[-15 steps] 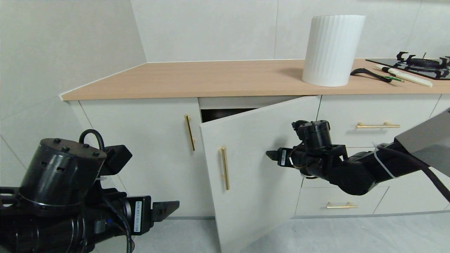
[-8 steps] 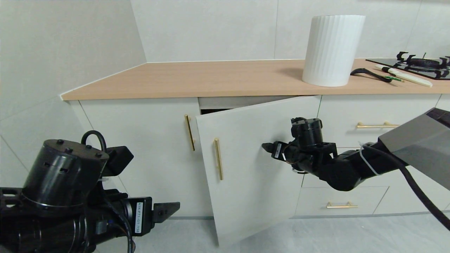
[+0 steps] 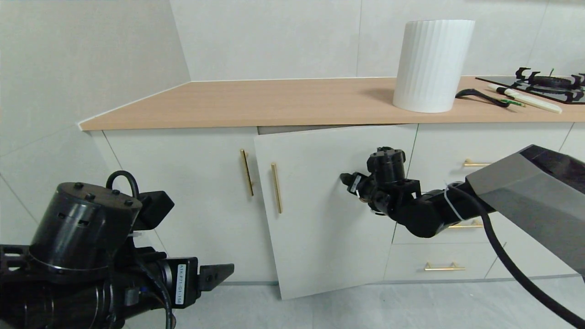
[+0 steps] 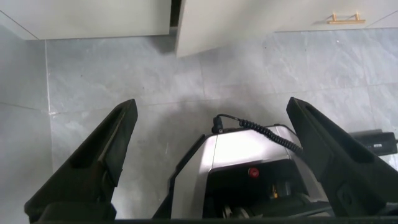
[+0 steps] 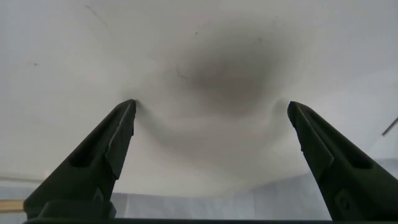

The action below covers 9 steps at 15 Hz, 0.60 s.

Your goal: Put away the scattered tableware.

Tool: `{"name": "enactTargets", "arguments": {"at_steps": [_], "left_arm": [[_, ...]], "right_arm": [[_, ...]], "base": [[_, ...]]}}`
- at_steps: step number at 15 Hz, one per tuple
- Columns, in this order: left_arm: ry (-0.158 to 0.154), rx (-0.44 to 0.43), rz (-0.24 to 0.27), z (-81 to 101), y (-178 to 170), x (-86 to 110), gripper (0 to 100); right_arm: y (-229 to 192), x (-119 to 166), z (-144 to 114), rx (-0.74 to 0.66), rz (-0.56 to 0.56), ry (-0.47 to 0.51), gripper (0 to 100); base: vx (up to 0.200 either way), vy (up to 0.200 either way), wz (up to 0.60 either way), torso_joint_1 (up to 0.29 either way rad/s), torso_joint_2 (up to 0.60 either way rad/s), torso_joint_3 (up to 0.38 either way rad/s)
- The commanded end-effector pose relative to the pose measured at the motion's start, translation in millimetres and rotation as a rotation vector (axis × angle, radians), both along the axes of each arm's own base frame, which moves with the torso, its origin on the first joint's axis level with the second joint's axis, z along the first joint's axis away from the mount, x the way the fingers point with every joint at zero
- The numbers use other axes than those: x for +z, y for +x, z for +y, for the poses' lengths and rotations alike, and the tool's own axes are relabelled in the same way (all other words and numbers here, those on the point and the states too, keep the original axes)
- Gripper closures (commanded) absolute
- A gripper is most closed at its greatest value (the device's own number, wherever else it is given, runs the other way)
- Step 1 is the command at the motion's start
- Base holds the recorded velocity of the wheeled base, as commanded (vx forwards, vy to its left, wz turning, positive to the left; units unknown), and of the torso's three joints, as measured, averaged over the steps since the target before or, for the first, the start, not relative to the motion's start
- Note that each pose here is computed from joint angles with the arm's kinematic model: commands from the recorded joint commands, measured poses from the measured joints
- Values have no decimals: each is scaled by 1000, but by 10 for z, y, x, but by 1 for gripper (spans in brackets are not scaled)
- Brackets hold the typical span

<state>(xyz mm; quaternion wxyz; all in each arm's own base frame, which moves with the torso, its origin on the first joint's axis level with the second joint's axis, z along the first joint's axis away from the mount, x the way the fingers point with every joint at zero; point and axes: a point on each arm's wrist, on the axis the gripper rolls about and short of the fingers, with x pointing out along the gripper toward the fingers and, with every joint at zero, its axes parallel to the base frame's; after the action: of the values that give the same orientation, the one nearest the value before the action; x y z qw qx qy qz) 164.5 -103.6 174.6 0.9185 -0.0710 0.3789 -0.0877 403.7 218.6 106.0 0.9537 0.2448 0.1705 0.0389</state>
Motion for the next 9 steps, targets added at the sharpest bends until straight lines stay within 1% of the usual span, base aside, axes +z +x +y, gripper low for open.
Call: {"name": "enactTargets", "arguments": {"at_steps": [1,4,9], "left_arm": [[1,0,1,-1,2,-2,0],[1,0,1,-1,2,-2,0],[1,0,1,-1,2,-2,0]], "right_arm": [[153,-109,-7,-60,-10,-11,0],[263,-161,-34,-116,-24,-19,0],[283,-145,-57,-125,-30,-17,0]], "base": [[0,0,0,0,0,0],[0,0,0,0,0,0],[0,0,0,0,0,0]]}}
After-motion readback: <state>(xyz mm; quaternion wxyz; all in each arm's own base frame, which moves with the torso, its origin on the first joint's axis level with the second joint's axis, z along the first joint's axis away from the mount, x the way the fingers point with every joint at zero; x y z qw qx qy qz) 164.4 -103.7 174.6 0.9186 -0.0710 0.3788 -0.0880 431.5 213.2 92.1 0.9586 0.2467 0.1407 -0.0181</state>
